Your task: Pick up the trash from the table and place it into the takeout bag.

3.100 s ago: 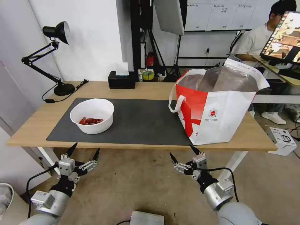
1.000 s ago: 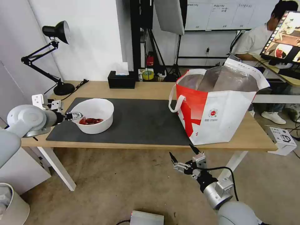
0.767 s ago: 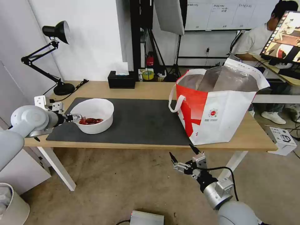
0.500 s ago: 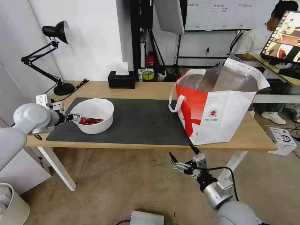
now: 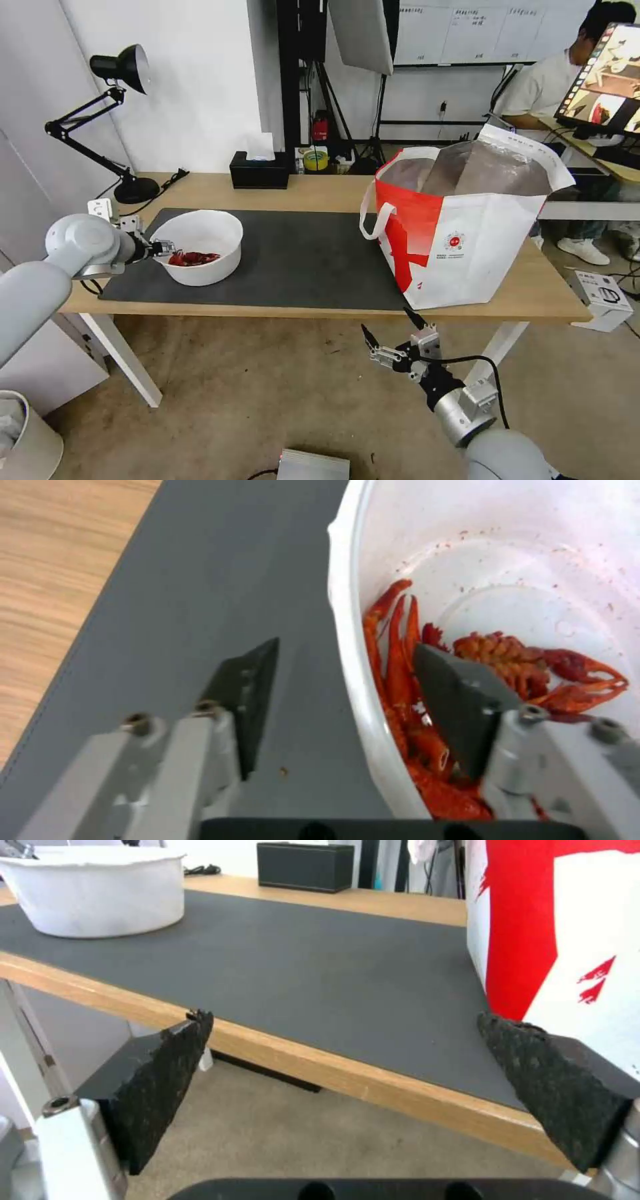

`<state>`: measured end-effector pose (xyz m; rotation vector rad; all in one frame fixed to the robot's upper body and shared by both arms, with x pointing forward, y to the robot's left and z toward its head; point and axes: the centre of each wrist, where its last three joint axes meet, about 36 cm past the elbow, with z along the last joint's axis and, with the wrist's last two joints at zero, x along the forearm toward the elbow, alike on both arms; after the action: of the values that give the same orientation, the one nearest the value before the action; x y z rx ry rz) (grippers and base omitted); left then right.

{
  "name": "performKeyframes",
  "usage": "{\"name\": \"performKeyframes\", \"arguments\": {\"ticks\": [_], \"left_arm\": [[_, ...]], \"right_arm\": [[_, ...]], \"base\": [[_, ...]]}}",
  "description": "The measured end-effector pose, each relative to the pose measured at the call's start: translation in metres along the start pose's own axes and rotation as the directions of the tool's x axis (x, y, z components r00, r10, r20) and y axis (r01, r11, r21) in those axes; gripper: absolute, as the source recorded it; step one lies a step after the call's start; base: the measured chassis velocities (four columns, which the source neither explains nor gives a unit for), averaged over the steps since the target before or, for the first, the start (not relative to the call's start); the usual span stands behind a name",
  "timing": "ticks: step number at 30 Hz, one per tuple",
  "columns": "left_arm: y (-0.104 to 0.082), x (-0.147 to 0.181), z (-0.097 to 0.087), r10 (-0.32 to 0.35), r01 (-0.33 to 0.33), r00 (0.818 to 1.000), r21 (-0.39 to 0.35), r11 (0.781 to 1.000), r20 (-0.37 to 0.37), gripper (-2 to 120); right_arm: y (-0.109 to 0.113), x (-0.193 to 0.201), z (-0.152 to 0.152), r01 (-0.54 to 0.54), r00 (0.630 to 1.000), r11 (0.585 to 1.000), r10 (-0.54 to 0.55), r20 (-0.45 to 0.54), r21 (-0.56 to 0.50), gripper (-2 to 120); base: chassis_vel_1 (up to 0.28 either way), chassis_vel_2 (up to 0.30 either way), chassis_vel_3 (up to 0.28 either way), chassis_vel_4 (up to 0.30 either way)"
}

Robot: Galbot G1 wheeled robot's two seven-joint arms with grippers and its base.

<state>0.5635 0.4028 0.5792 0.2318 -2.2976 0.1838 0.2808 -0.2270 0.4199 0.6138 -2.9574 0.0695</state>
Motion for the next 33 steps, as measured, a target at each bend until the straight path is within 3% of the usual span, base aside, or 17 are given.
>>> {"name": "performKeyframes", "arguments": {"ticks": [2, 4, 6, 8, 10, 13, 24, 29, 33], "left_arm": [[-0.001, -0.001, 0.000, -0.001, 0.001, 1.000, -0.002, 1.000, -0.004, 38], [-0.001, -0.001, 0.000, -0.001, 0.001, 1.000, -0.002, 1.000, -0.005, 37], [-0.003, 0.000, -0.001, 0.003, -0.003, 1.000, -0.005, 1.000, -0.005, 23], [-0.004, 0.001, -0.002, 0.003, -0.003, 1.000, -0.005, 1.000, -0.005, 22], [-0.006, 0.002, -0.003, 0.003, -0.003, 1.000, -0.005, 1.000, -0.006, 9], [-0.007, 0.003, -0.003, 0.010, -0.010, 1.000, -0.003, 1.000, -0.009, 0], [-0.017, 0.016, -0.007, 0.065, -0.065, 0.998, 0.002, 0.998, -0.003, 0], [-0.032, 0.041, -0.022, 0.131, -0.131, 0.991, 0.003, 0.991, 0.032, 0], [-0.055, 0.072, -0.038, 0.208, -0.208, 0.975, -0.005, 0.978, 0.080, 0]], "right_arm": [[0.000, 0.000, 0.000, 0.000, 1.000, 1.000, 0.000, 0.000, 0.000, 100], [0.000, 0.000, 0.000, 0.000, 1.000, 1.000, 0.000, 0.000, 0.000, 100], [0.000, 0.000, 0.000, 0.000, 1.000, 1.000, 0.000, 0.000, 0.000, 100], [0.000, 0.000, 0.000, 0.000, 1.000, 1.000, 0.000, 0.000, 0.000, 100], [0.000, 0.000, 0.000, 0.000, 1.000, 1.000, 0.000, 0.000, 0.000, 100], [0.000, 0.000, 0.000, 0.000, 1.000, 1.000, 0.000, 0.000, 0.000, 100], [0.000, 0.000, 0.000, 0.000, 1.000, 1.000, 0.000, 0.000, 0.000, 100], [0.000, 0.000, 0.000, 0.000, 1.000, 1.000, 0.000, 0.000, 0.000, 100], [0.000, 0.000, 0.000, 0.000, 1.000, 1.000, 0.000, 0.000, 0.000, 100]], "base": [[0.000, 0.000, 0.000, 0.000], [0.000, 0.000, 0.000, 0.000], [0.000, 0.000, 0.000, 0.000], [0.000, 0.000, 0.000, 0.000], [0.000, 0.000, 0.000, 0.000], [0.000, 0.000, 0.000, 0.000], [0.000, 0.000, 0.000, 0.000], [0.000, 0.000, 0.000, 0.000], [0.000, 0.000, 0.000, 0.000]]}}
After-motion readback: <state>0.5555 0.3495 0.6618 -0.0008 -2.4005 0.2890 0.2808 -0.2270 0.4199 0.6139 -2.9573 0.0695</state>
